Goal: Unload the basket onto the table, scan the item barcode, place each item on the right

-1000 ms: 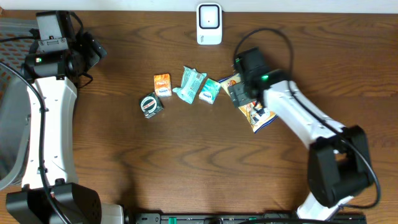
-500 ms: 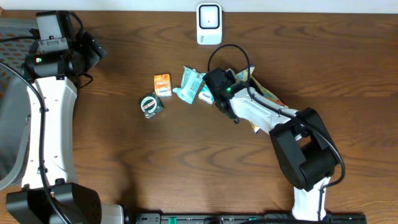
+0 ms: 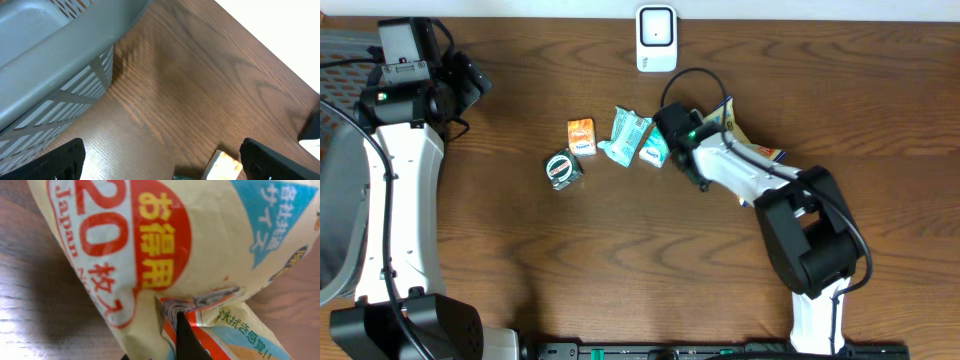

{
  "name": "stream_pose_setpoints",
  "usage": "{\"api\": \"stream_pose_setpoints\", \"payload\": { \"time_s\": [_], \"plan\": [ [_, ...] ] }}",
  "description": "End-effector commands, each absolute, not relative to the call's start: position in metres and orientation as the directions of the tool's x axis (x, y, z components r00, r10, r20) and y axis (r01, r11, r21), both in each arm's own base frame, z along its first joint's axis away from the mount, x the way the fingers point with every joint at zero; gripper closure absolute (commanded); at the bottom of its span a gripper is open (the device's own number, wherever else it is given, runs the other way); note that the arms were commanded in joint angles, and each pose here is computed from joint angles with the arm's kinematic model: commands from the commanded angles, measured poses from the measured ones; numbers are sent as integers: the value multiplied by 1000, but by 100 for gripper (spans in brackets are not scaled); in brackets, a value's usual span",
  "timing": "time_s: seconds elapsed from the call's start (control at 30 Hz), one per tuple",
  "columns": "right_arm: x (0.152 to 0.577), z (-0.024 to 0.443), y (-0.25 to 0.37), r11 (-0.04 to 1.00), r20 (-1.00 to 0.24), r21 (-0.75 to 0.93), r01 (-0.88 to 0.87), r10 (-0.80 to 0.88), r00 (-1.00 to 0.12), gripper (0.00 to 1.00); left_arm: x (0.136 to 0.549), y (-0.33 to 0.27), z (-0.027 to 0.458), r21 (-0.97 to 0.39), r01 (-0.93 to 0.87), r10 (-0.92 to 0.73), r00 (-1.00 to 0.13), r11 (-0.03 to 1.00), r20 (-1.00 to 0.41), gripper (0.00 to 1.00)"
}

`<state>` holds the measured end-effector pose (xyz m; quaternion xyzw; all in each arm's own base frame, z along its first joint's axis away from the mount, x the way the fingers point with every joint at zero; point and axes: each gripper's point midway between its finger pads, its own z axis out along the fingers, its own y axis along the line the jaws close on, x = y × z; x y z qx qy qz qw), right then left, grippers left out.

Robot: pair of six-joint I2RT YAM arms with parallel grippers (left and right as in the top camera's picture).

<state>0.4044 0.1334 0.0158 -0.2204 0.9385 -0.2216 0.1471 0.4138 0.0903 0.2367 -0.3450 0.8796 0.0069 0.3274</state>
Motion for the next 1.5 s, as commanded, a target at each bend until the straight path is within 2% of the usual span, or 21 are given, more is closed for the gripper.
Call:
{"api": "stream_pose_setpoints", "payload": {
  "time_s": [0.0, 0.1, 0.17, 0.3, 0.47, 0.57, 0.67, 0.87, 0.97, 1.07, 1.17, 1.23, 1.4, 1.43, 1.47],
  "plan": [
    [403, 28, 176, 908, -248, -149, -392, -418, -874, 99, 415, 93, 243, -221, -624, -612, -526, 750, -591, 2],
    [419, 79, 198, 914, -370, 49, -404, -359, -857, 99, 415, 93, 243, -222, -624, -612, -526, 750, -591, 2],
    [423, 112, 212, 879, -437, 198, -433, -316, -842, 99, 415, 93, 243, -221, -624, -612, -526, 750, -591, 2],
    [408, 163, 238, 710, -490, 489, -506, -256, -833, 99, 415, 93, 243, -221, -624, -612, -526, 750, -591, 2],
    [374, 199, 265, 416, -435, 765, -491, -228, -871, 99, 415, 93, 243, -221, -624, -612, -526, 750, -591, 2],
    [360, 201, 271, 332, -343, 855, -399, -217, -914, 99, 415, 93, 243, -222, -624, -612, -526, 750, -591, 2],
    [353, 194, 273, 292, -266, 901, -321, -212, -940, 99, 415, 93, 243, -221, -624, -612, -526, 750, -591, 2],
    [348, 148, 267, 378, -73, 918, -117, -128, -989, 99, 415, 93, 243, -221, -624, -612, -526, 750, -591, 2],
    [355, 101, 245, 566, -6, 824, -11, -10, -1000, 99, 415, 93, 243, -222, -624, -612, -525, 750, -591, 2],
    [363, 71, 217, 690, -9, 723, 43, 72, -997, 99, 415, 93, 243, -221, -624, -612, -526, 750, -591, 2],
    [372, 59, 190, 766, -33, 638, 77, 127, -991, 78, 415, 93, 243, -221, -624, -612, -525, 750, -591, 2],
    [379, 59, 175, 799, -53, 596, 86, 146, -988, 75, 415, 93, 243, -221, -624, -612, -526, 750, -591, 2],
    [395, 70, 131, 918, -126, 387, 86, 145, -981, 53, 415, 93, 243, -221, -624, -612, -526, 750, -591, 2],
    [398, 75, 124, 938, -149, 340, 61, 118, -982, 46, 415, 93, 243, -221, -624, -612, -526, 750, -591, 3],
    [402, 81, 120, 950, -172, 310, 32, 89, -981, 35, 415, 93, 243, -221, -624, -612, -526, 750, -591, 2]
  ]
}}
